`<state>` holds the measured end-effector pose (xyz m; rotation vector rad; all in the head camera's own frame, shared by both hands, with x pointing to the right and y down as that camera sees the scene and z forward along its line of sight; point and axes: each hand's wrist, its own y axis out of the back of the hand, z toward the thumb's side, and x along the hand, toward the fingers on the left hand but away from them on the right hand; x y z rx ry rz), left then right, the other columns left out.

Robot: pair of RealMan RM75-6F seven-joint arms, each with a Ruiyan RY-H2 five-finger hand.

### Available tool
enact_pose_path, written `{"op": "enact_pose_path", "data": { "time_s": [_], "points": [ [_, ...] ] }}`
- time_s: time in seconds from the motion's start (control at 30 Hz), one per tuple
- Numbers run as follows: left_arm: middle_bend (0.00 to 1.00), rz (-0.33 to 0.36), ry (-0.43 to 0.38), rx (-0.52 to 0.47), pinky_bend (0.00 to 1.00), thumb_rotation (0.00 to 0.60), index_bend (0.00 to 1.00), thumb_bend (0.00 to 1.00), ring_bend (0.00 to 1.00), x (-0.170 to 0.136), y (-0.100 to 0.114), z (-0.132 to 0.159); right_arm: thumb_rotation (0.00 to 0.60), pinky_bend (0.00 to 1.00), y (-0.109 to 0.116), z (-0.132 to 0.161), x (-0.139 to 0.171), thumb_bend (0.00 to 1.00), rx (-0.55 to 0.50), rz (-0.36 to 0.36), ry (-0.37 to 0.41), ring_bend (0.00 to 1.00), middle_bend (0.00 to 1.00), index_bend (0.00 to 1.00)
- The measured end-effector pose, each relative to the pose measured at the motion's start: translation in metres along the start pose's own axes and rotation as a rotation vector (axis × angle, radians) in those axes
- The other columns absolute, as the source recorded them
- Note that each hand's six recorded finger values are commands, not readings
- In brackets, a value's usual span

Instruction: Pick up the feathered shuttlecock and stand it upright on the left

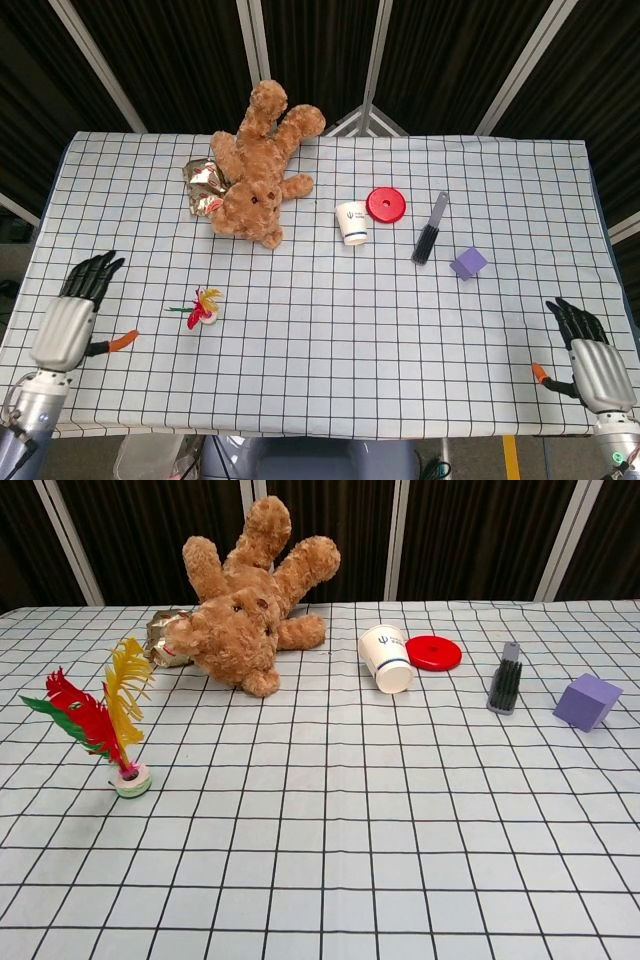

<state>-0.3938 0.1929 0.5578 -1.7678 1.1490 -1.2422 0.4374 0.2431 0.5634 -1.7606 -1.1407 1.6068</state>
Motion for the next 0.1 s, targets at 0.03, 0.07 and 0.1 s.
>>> {"op": "enact_pose_path", "data": {
  "time_s": [0.03, 0.07, 0.1],
  "points": [
    [0.0, 0.006, 0.014, 0.022, 0.0, 0.6, 0.0, 0.02, 0.0, -0.007, 0.003, -0.006, 0.6, 0.0, 0.0, 0.0, 0.0, 0.34, 0.004, 0.0, 0.003, 0.0, 0.0, 0.0],
    [0.0, 0.011, 0.028, 0.047, 0.0, 0.6, 0.0, 0.02, 0.0, -0.013, 0.005, -0.012, 0.6, 0.0, -0.001, 0.001, 0.0, 0.34, 0.008, 0.0, 0.006, 0.0, 0.0, 0.0],
    [0.0, 0.017, 0.045, 0.079, 0.0, 0.6, 0.0, 0.02, 0.0, -0.02, 0.008, -0.02, 0.6, 0.0, -0.001, 0.002, 0.001, 0.34, 0.01, -0.001, 0.007, 0.0, 0.0, 0.0]
  ]
}}
